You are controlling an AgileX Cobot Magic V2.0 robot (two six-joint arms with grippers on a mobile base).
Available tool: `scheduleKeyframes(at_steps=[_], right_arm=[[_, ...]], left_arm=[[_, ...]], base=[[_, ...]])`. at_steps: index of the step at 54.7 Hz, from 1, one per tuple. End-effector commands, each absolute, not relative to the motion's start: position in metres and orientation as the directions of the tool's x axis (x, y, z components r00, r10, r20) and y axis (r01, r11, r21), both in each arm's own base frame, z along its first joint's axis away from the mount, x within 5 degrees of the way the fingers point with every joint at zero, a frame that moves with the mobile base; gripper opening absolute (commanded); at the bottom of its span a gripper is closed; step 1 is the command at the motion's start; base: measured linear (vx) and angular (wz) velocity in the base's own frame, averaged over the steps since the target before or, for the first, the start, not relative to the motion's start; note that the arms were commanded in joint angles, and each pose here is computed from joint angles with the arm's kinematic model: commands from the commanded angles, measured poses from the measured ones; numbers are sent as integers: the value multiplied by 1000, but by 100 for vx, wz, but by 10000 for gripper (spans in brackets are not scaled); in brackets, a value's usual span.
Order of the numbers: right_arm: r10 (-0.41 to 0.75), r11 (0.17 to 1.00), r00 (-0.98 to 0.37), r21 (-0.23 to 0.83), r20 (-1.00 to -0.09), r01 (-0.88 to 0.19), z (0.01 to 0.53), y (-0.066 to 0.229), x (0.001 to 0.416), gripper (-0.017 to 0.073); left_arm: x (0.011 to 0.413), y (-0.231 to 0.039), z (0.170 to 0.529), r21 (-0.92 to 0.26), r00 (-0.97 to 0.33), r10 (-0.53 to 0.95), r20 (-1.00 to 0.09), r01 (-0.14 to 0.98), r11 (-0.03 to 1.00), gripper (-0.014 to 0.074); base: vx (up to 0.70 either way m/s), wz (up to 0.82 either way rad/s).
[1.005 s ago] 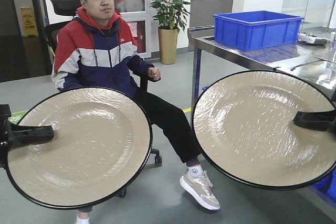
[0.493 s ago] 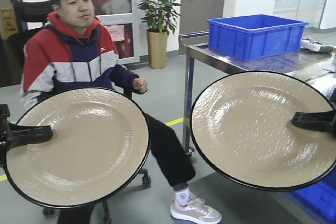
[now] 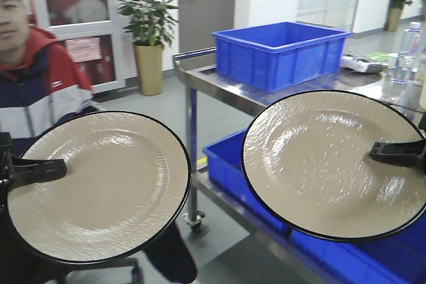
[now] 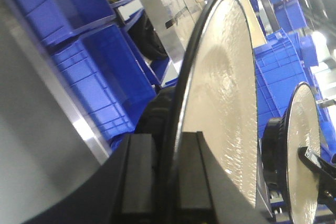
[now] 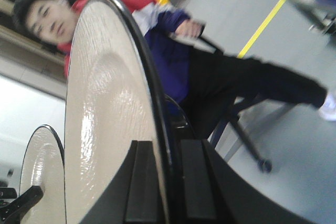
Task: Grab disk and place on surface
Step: 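Hold both plates raised while the base drives to the steel table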
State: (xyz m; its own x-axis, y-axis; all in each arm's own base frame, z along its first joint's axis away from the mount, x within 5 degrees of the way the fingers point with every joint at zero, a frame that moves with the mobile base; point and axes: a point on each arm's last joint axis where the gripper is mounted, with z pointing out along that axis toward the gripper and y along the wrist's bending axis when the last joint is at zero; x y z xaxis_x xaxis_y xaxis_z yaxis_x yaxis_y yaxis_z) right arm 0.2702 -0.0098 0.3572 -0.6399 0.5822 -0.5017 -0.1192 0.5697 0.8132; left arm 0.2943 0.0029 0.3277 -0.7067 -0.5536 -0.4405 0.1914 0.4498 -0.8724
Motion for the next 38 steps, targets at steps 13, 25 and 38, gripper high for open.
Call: scheduleKeyframes(at_steps=[13,25,38], right_arm=[[641,497,-575,846,-507,-192,385,-8,265,-9],[641,497,-575,846,-507,-192,385,-8,265,-9],[641,497,-575,846,-507,-192,385,-8,265,-9]], left_arm=[[288,-2,360,-900,-668,-606,-432,284,330,-1],[288,-2,360,-900,-668,-606,-432,284,330,-1],[288,-2,360,-900,-668,-606,-432,284,330,-1]], base=[[47,-45],[43,-51],[40,-50]])
